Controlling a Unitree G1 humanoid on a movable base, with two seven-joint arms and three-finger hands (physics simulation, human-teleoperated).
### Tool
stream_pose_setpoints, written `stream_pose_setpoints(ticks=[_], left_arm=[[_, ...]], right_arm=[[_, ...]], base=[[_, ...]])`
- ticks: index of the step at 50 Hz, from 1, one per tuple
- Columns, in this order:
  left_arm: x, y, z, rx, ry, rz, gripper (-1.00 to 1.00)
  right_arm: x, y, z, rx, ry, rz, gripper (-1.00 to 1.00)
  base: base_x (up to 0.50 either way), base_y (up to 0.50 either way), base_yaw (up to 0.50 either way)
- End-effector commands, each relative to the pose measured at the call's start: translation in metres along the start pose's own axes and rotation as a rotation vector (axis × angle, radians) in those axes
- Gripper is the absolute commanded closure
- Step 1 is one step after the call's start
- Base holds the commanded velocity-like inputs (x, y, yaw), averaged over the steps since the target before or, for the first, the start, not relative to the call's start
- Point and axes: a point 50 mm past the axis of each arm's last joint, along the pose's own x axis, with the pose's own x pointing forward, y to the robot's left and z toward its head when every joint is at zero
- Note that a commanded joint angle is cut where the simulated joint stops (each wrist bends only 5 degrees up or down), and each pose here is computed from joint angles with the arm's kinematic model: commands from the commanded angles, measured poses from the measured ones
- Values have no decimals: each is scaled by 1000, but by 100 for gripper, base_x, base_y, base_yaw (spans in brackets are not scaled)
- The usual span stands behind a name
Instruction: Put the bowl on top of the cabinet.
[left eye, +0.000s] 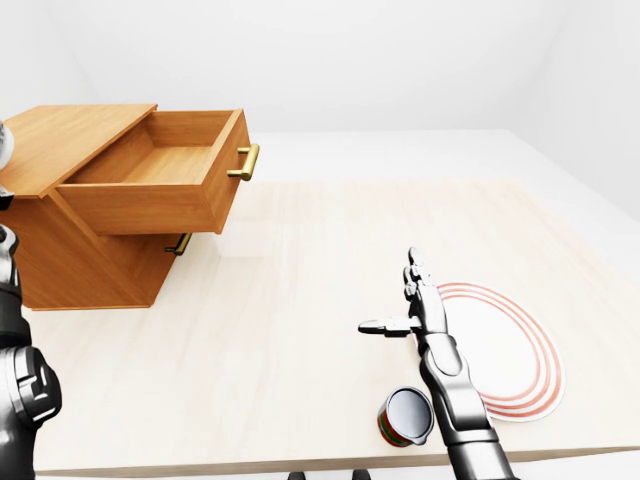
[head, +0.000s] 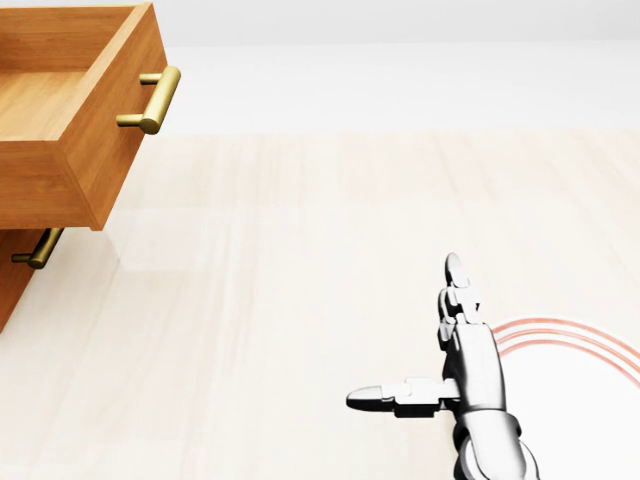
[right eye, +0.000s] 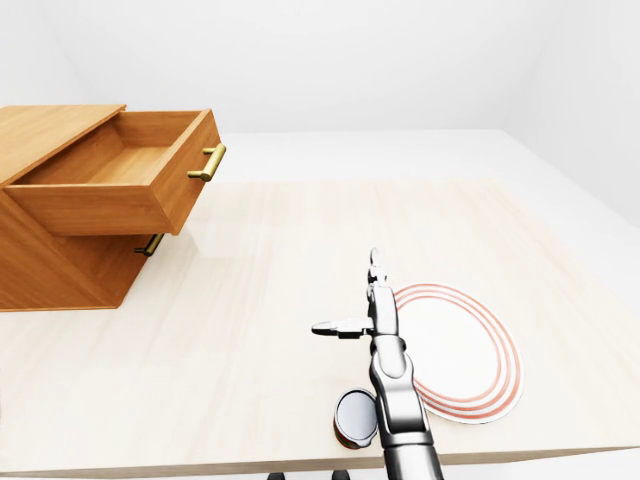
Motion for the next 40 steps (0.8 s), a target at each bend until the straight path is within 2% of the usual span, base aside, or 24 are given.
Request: stream_pose_setpoints(ticks=[1,10,27,28,40], left_arm=[[-15,-22,-17,90,41,-94,92],[-25,-36,-20,135,25,-145,92],[-31,-45,-17,164,0,-176,89],[-31,-45,-16,153,4,-175,-100],[-29,-43,-15,144,6,-166,-100]], right_arm=[[0,2,0,-2,0,8,-100],[1,3,-1,-3,3,9,-100],[2,4,-3,-4,6,12,-100],[2,4,-3,-4,6,12,-100],[3,5,-4,-7,10,15,-99]], base=[[0,0,0],[0,0,0],[0,0,0],[0,0,0],[0,0,0]])
